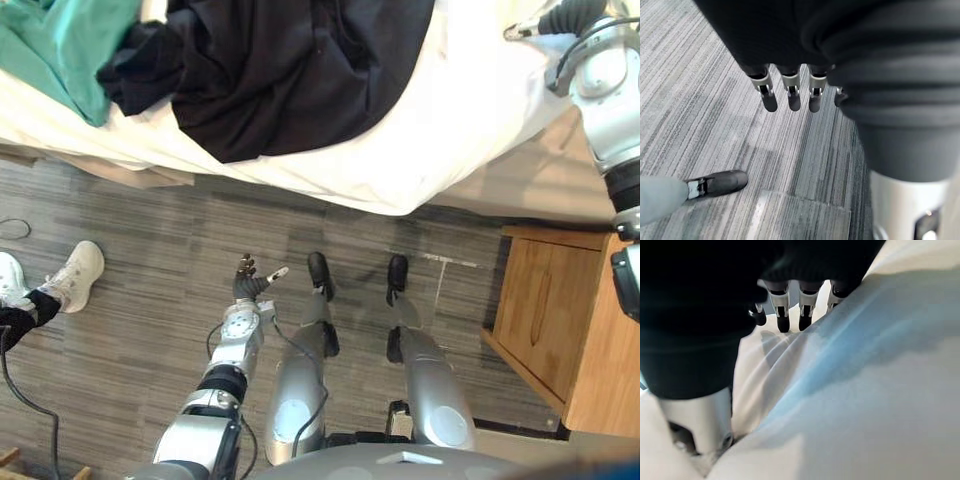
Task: Tidy the bed and pick cloth on bed and put in laundry
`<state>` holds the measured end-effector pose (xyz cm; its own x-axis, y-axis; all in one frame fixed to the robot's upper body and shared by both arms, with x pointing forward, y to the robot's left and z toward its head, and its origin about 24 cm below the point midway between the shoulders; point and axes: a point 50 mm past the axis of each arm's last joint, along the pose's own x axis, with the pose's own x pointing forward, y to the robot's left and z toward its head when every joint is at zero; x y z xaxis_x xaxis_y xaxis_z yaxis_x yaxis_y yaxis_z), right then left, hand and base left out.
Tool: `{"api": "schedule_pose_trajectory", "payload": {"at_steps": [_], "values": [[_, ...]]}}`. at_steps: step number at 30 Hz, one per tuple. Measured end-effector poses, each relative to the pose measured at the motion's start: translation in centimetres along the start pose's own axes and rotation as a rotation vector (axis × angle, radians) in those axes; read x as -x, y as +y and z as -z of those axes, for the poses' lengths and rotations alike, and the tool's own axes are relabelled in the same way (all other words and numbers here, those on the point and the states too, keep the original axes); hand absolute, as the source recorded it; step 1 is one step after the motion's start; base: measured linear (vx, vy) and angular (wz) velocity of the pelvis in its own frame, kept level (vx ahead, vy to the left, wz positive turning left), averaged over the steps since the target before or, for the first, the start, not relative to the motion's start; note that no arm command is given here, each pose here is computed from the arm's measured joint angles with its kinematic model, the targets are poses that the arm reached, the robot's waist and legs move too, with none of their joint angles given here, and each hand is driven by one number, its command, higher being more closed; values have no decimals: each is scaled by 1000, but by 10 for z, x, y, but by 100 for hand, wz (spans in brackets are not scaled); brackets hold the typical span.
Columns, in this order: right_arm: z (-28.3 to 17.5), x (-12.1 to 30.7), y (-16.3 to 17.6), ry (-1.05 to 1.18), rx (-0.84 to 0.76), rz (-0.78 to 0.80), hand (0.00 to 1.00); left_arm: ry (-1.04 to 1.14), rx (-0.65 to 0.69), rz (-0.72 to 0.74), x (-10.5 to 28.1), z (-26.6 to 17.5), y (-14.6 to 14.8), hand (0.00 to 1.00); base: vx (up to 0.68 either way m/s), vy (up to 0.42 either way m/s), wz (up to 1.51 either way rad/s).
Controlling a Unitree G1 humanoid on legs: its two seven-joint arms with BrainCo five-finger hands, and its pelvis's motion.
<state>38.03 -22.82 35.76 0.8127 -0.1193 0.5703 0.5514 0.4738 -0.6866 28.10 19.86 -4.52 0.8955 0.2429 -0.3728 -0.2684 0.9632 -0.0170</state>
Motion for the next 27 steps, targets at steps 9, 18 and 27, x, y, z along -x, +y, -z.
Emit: {"api": "schedule_pose_trajectory", "payload": {"at_steps": [9,18,27], "values": [[2,-1,-19,51,32,45,100,16,-21,108,3,3,-26,0,-17,-5,5],[27,6,-17,85,-41,58,100,56,12,119,7,12,-22,0,0,0,0],[65,36,7,170,-382,126,100,169,-25,143,25,48,-10,0,5,-17,-9]]}}
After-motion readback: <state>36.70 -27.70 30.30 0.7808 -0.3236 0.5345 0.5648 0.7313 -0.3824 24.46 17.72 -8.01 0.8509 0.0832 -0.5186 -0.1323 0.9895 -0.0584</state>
